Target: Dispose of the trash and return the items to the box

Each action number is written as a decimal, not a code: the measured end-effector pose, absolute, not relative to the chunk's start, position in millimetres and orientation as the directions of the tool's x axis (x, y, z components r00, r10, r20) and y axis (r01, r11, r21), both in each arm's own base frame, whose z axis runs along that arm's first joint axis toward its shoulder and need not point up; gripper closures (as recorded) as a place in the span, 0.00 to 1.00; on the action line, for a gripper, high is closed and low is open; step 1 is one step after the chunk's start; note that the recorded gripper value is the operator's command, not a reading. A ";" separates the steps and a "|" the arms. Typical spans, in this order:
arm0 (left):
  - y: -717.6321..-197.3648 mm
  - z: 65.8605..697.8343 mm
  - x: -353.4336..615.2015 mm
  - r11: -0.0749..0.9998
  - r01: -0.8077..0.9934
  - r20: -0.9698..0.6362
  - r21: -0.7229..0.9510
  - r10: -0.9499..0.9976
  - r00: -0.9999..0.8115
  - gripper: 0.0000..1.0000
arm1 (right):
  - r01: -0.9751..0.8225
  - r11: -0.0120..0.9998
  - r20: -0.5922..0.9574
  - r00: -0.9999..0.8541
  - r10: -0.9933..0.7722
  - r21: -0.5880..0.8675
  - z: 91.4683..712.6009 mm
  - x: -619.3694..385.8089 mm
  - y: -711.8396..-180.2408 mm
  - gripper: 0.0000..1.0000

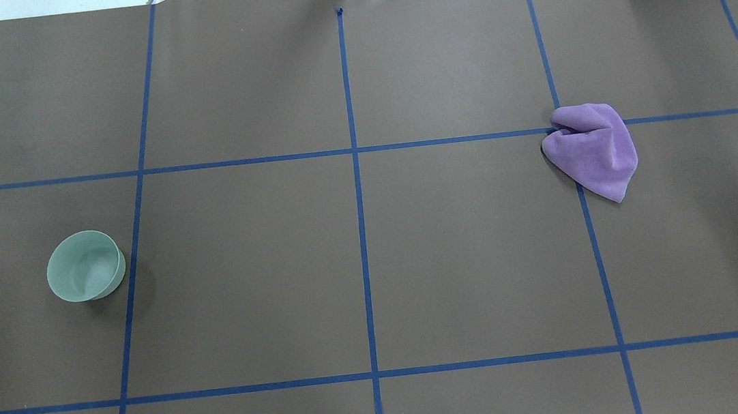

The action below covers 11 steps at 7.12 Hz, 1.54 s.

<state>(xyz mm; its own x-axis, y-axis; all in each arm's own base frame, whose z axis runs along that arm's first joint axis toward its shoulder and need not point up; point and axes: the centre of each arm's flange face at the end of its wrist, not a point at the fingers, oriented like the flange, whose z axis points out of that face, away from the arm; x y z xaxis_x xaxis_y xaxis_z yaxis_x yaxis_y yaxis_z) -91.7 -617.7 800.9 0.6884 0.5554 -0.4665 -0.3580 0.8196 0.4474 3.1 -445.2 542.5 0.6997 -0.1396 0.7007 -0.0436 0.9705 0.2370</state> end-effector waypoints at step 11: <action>-476.7 467.8 168.1 0.968 -0.071 -0.775 0.242 0.237 0.586 0.02 | -0.043 0.972 0.708 0.693 -0.138 0.232 541.3 1.4 -444.8 0.00</action>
<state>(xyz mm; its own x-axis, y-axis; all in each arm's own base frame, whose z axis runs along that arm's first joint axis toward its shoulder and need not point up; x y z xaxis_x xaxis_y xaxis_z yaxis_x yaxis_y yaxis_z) 168.1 -476.7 467.8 0.5861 0.2370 -0.7748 -0.0708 0.9676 0.2425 1.4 -444.8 541.3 0.6927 -0.1380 0.7079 -0.0433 0.9718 0.2317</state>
